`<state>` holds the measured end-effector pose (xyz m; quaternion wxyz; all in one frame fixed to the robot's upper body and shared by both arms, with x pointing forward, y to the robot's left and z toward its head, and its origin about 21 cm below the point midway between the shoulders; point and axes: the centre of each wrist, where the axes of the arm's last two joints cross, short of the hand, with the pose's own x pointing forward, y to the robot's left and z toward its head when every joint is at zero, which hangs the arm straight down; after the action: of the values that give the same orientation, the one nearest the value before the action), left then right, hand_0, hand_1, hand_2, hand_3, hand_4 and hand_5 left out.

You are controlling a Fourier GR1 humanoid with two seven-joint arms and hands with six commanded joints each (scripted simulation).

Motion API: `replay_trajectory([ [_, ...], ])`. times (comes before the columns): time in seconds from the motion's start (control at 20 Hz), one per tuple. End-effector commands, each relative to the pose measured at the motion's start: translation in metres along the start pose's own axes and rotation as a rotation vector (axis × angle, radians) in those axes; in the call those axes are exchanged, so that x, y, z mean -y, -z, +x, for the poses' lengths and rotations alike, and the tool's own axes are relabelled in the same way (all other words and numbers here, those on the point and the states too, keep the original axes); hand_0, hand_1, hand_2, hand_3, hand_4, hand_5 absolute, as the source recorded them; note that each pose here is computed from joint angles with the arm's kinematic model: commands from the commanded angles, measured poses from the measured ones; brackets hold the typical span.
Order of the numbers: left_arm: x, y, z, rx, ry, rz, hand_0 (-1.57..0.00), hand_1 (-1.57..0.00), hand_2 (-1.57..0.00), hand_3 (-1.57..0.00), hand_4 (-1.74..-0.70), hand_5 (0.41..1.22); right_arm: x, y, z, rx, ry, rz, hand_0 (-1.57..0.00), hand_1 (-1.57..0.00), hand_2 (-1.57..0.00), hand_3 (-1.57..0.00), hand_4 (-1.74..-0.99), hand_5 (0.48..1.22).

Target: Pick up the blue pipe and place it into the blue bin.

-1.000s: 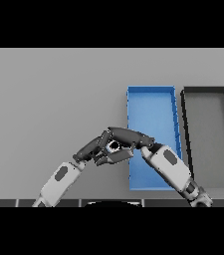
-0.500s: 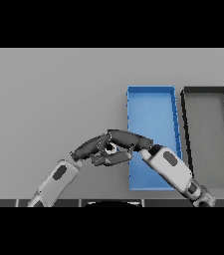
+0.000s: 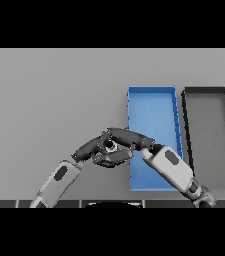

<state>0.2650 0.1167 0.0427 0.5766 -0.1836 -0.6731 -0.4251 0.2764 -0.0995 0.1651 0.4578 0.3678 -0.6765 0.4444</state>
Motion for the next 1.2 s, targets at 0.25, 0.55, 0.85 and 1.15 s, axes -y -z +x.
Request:
replay_trajectory([
  [0.25, 0.002, -0.005, -0.001, -0.045, -0.013, -0.009, 0.00, 0.00, 0.00, 0.00, -0.91, 0.514, 0.019, -0.001, 0.037, 0.001, 0.155, -0.018, -1.57, -1.57, -1.57, -1.57, -1.639, 1.221],
  [0.55, 0.006, -0.004, -0.001, -0.060, -0.013, -0.025, 0.00, 0.00, 0.00, 0.00, -0.92, 0.503, 0.065, 0.002, 0.112, 0.157, 0.184, -0.107, -1.57, -1.57, -1.57, -1.57, -1.714, 1.134],
  [0.85, 0.004, -0.009, 0.000, -0.035, -0.016, -0.024, 0.00, 0.00, 0.00, 0.00, -0.91, 0.491, 0.125, -0.007, 0.150, 0.166, 0.088, -0.415, -1.57, -1.57, -1.57, -1.57, -1.734, 1.127],
  [1.15, 0.002, -0.009, -0.003, -0.043, -0.028, -0.011, 0.00, 0.00, 0.00, 0.00, -0.90, 0.489, 0.165, -0.054, 0.092, -0.074, 0.173, -0.686, -1.57, -1.57, -1.57, -1.57, -1.739, 1.120],
])
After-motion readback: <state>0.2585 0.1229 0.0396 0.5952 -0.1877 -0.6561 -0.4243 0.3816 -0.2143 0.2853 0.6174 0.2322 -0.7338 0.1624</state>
